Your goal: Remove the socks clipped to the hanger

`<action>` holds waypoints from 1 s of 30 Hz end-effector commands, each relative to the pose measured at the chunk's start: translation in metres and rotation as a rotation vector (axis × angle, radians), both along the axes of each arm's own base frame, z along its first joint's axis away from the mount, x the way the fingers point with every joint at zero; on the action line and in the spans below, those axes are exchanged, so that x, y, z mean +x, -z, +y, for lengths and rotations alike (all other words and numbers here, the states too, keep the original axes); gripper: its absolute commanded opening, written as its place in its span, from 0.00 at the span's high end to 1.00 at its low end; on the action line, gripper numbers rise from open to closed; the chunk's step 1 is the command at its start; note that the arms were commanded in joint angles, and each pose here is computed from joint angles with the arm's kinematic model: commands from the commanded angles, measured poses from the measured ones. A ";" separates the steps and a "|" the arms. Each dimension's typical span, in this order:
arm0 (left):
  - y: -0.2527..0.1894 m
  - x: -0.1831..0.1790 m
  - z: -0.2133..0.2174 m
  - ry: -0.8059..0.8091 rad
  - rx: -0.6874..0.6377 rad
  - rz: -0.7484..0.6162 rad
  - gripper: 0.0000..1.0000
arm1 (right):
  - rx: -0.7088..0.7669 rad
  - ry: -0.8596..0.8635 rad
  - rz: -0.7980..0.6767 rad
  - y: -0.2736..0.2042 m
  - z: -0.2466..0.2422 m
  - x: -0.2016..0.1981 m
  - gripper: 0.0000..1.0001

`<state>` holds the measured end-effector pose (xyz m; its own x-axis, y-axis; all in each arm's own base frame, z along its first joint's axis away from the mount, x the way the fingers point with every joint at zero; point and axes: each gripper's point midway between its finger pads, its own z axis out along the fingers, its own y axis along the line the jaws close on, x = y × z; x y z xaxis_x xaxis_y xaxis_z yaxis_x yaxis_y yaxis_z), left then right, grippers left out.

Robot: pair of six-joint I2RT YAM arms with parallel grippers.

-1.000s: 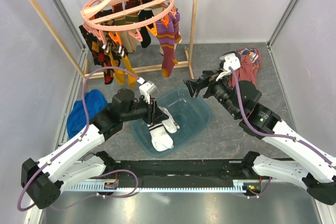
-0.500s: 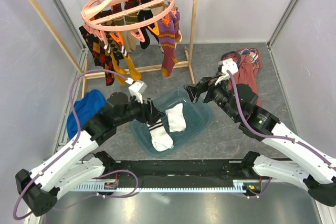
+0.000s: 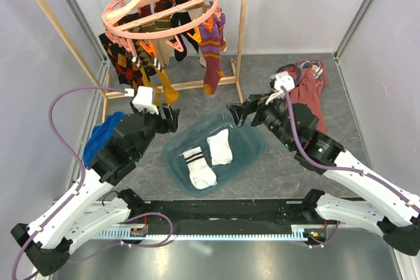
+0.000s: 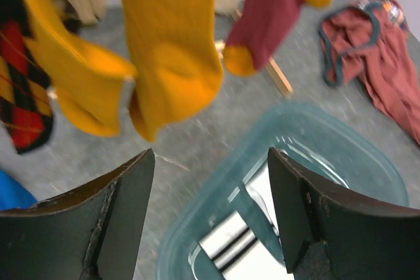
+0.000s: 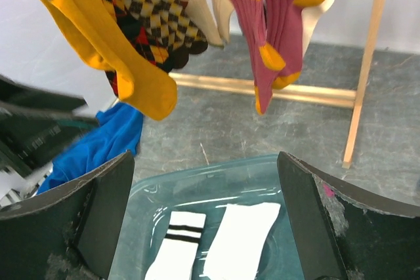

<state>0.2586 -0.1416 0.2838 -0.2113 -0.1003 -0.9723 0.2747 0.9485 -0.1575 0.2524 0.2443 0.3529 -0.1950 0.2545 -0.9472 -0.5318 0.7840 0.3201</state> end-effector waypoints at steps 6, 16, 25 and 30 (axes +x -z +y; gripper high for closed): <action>-0.099 0.024 0.010 -0.112 -0.028 -0.217 0.24 | 0.019 -0.109 -0.052 0.003 0.041 0.012 0.02; -0.130 0.040 0.021 -0.215 0.003 -0.268 0.26 | 0.054 -0.287 -0.198 -0.011 0.112 0.019 0.04; -0.132 0.049 0.011 -0.199 -0.014 -0.254 0.61 | 0.022 -0.242 -0.312 -0.010 0.160 0.045 0.04; -0.142 0.030 0.000 -0.079 -0.074 -0.269 0.83 | 0.024 -0.243 -0.331 -0.002 0.178 0.058 0.03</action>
<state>0.3073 -0.1402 0.3851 -0.0091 -0.0839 -0.9964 0.1521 0.9848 -0.0843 0.3002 0.4156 0.3151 -0.0433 0.1706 -0.9844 -0.7761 0.6148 0.1406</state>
